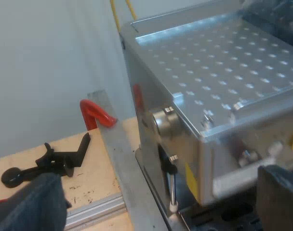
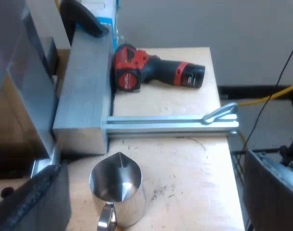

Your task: Put the handle in the coffee machine

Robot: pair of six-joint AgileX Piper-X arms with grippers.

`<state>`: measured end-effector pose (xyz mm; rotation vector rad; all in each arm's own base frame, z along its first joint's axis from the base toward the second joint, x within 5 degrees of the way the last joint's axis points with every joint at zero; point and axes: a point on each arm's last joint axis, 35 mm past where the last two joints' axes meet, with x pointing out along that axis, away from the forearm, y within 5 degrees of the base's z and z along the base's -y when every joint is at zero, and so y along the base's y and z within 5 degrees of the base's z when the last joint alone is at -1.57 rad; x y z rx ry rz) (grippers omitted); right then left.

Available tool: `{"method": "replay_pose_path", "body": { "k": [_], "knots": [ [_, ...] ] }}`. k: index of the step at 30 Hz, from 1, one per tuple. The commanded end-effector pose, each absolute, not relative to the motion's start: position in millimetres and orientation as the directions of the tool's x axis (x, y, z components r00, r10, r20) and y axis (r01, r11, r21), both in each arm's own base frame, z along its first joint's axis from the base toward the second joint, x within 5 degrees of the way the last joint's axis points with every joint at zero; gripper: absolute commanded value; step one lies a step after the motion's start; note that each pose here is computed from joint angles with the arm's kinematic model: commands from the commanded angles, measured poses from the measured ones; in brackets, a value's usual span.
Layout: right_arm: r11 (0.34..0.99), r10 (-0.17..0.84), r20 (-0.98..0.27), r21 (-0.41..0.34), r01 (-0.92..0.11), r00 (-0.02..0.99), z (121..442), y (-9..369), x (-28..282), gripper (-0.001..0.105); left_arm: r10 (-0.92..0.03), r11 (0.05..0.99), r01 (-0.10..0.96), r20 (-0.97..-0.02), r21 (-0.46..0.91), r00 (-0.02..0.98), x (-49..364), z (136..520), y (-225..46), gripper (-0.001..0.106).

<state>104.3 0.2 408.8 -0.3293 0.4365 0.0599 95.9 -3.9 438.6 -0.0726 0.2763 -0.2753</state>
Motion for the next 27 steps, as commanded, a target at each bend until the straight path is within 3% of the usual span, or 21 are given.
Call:
{"method": "replay_pose_path", "body": {
  "k": [1,9,17,23,27],
  "knots": [
    [0.935,-0.013,-0.384,-0.331,-0.125,0.923,415.4,-0.2,83.5,0.075,-0.28,0.959,0.266,-0.212,-0.091,0.936,75.7,436.4,-6.1,0.082],
    [0.926,-0.005,-0.281,-0.364,-0.102,0.96,417.9,-0.2,27.3,0.075,-0.279,0.96,0.274,-0.117,-0.055,0.953,28.6,419.8,-10.3,0.082],
    [0.926,0.012,-0.143,-0.372,-0.065,0.99,414.8,0.2,-15.9,0.075,-0.28,0.96,0.268,-0.201,-0.087,0.939,-14.5,395.7,-14.1,0.082],
    [0.926,0.028,-0.106,-0.372,-0.066,0.994,389.1,0.7,-32.1,0.075,-0.277,0.96,0.264,-0.205,-0.088,0.939,-42.8,382.0,-16.5,0.082],
    [0.928,0.028,-0.157,-0.362,-0.084,0.987,372.3,0.7,-22.6,0.075,-0.279,0.96,0.257,-0.267,-0.112,0.923,-49.3,372.4,-17.1,0.082]
  ]
}}
